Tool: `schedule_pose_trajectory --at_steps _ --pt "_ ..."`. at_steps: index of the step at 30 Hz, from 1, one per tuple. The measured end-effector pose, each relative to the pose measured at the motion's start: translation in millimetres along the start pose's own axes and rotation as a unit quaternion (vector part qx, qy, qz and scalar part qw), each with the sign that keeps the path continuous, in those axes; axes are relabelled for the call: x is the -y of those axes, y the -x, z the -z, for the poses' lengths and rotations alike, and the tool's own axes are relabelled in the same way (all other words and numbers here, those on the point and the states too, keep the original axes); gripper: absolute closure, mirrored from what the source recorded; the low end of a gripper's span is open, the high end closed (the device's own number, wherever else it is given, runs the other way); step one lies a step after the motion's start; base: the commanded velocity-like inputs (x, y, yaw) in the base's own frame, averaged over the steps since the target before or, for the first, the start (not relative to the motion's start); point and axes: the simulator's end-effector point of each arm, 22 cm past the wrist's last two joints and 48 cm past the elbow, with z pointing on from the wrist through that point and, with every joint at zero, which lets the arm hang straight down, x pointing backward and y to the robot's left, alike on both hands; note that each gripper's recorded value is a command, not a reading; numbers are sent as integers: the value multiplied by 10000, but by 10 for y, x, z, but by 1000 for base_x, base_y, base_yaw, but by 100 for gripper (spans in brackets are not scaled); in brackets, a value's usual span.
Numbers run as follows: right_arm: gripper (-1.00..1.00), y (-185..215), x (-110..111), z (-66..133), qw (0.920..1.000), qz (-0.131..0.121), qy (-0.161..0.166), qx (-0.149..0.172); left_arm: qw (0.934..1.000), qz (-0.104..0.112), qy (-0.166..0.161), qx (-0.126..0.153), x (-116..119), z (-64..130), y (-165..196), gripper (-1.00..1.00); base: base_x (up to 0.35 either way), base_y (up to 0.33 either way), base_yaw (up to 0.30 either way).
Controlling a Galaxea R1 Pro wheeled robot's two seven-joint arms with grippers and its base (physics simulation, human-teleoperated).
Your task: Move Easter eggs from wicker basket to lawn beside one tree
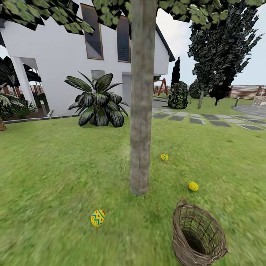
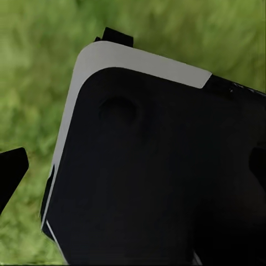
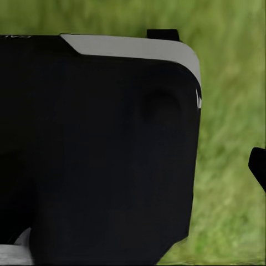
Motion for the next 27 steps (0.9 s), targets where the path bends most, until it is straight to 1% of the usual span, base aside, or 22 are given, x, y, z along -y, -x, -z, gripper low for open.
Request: schedule_pose_trajectory --at_steps 5,10,17,27 --pt "-100 -246 -4 62 10000 -1 -2 -30 9999 7 107 -44 -161 68 -264 -100 0 0 0" --pt "-100 -449 -56 135 9999 3 30 -143 9998 16 154 -128 -228 144 -431 -100 0 0 0" --pt "-100 -441 -82 239 10000 12 46 -48 9998 17 156 -137 -226 249 -468 -100 0 0 0" --pt "-100 -448 -93 385 10000 9 50 -39 9998 3 125 -144 -168 389 -493 -100 0 0 0"
